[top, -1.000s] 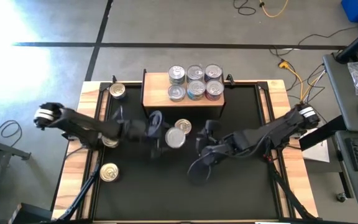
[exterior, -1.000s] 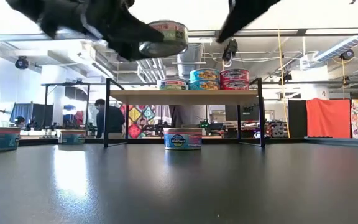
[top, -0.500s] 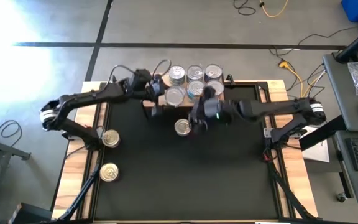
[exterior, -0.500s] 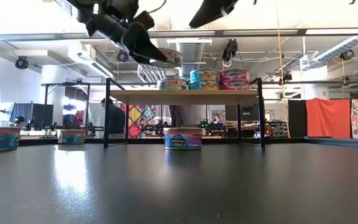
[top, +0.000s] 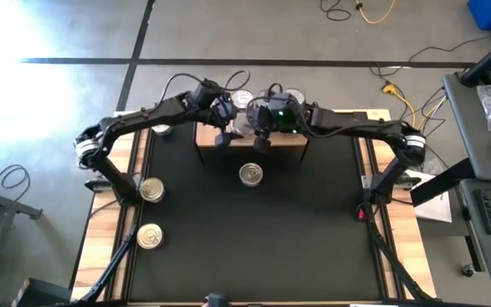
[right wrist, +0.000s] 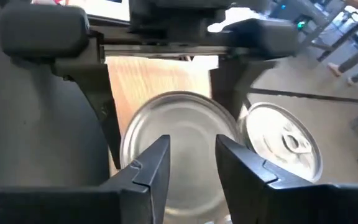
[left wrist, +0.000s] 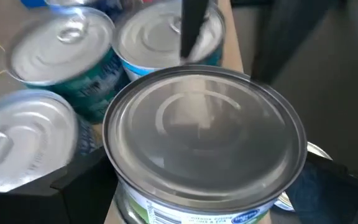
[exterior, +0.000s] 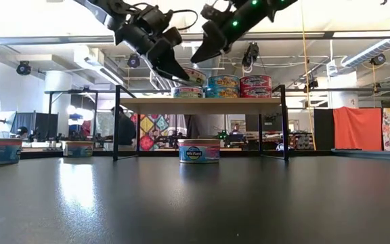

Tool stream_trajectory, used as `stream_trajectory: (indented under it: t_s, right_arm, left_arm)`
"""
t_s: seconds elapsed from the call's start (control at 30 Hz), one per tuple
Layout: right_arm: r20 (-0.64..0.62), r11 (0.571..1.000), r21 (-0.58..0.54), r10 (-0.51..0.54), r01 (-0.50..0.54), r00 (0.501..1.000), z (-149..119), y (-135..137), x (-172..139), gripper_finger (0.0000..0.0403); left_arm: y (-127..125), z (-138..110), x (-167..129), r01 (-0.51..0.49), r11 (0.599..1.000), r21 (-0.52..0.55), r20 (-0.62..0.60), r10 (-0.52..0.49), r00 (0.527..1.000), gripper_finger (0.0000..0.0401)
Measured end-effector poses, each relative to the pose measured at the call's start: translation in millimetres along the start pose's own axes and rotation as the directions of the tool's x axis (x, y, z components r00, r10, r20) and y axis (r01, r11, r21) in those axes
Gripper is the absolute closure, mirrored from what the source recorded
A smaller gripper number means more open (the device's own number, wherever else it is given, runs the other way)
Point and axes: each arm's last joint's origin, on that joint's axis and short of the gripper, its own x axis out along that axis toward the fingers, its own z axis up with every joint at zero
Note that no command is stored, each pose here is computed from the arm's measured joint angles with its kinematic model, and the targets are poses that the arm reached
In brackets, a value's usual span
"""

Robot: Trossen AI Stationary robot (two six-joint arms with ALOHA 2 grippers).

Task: Stack canned seafood by type on shelf
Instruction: Stack the green white tuna can on top of the other green white tuna can on the shelf

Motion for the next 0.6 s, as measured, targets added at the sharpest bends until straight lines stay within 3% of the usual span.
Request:
stream_trajectory:
  t_s: [0.27,0.6]
  right_arm:
    - [-0.033,1.0,-0.002,-0.005,0.005,0.999,-5.0,-17.6,33.1,0.0315]
    - [-0.044,1.0,-0.011,0.007,-0.007,0.999,-10.2,-18.7,43.2,0.034]
  left_arm:
    - [7.0,-1.7,2.1,-0.012,1.0,-0.027,-0.013,0.012,1.0,0.0025]
    - [13.0,-6.8,1.4,-0.028,0.999,-0.044,-0.018,0.028,0.999,0.0013]
